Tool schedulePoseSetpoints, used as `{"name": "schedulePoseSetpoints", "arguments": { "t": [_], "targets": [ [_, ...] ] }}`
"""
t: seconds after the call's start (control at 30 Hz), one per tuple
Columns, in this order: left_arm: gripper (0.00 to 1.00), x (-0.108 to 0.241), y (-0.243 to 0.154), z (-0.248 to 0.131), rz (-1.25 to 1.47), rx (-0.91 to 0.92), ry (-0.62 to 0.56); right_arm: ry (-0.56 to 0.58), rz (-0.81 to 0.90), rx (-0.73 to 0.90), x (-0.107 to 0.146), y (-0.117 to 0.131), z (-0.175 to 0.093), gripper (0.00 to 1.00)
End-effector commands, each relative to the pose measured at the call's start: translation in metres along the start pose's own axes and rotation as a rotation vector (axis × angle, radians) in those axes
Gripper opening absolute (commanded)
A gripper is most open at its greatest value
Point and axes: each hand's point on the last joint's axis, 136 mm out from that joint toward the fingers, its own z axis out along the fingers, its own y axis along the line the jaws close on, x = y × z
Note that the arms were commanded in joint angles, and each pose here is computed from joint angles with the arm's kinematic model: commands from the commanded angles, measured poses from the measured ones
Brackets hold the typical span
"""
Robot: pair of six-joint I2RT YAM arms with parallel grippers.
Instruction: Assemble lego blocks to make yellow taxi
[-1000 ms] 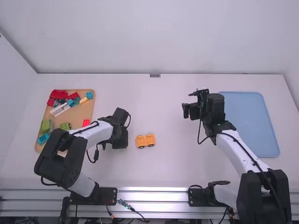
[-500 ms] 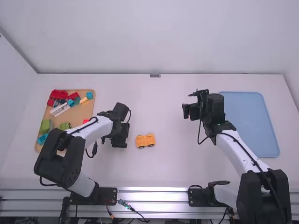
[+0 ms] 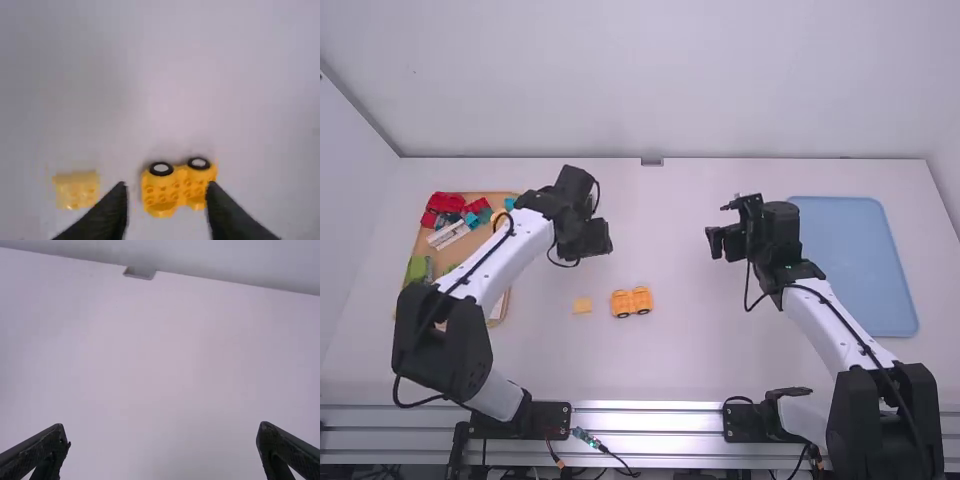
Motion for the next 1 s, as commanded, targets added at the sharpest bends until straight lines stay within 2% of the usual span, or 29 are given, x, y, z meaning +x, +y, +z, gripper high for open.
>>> {"name": "schedulePoseSetpoints", "arguments": {
  "t": [0.0,0.13,0.27,0.3,0.37,0.43,0.57,0.73,0.93,0.97],
  "targets": [
    [0.99,-0.004,-0.013,-0.01,0.375,0.049,-0.017,-0.022,-0.085,-0.121,-0.008,0.02,-0.002,0.99],
    [0.99,-0.027,-0.01,-0.014,0.352,0.0,-0.108,-0.011,-0.163,-0.237,-0.001,0.04,-0.005,0.99],
    [0.99,-0.037,0.002,-0.016,0.476,-0.094,-0.138,-0.028,-0.268,-0.398,0.005,0.067,-0.014,0.99],
    [0.98,-0.041,0.001,-0.012,0.561,-0.094,-0.162,-0.043,-0.327,-0.485,0.01,0.081,-0.021,0.99],
    [0.99,-0.043,0.0,-0.008,0.642,-0.082,-0.179,-0.057,-0.384,-0.55,0.015,0.09,-0.027,0.99],
    [0.99,-0.034,-0.011,-0.002,0.836,0.032,-0.19,-0.084,-0.456,-0.633,0.02,0.102,-0.032,0.99],
    [0.99,-0.007,-0.031,-0.004,1.085,0.297,-0.236,-0.106,-0.482,-0.713,0.028,0.11,-0.028,0.99],
    [0.99,0.028,-0.018,-0.022,1.284,0.535,-0.346,-0.164,-0.557,-0.873,0.051,0.124,-0.019,0.99],
    [0.99,0.041,0.035,0.001,1.227,0.467,-0.338,-0.124,-0.546,-0.89,0.076,0.119,0.007,0.99],
    [0.99,0.04,0.048,0.01,1.133,0.43,-0.322,-0.149,-0.549,-0.902,0.075,0.12,0.009,0.99]
  ]
}}
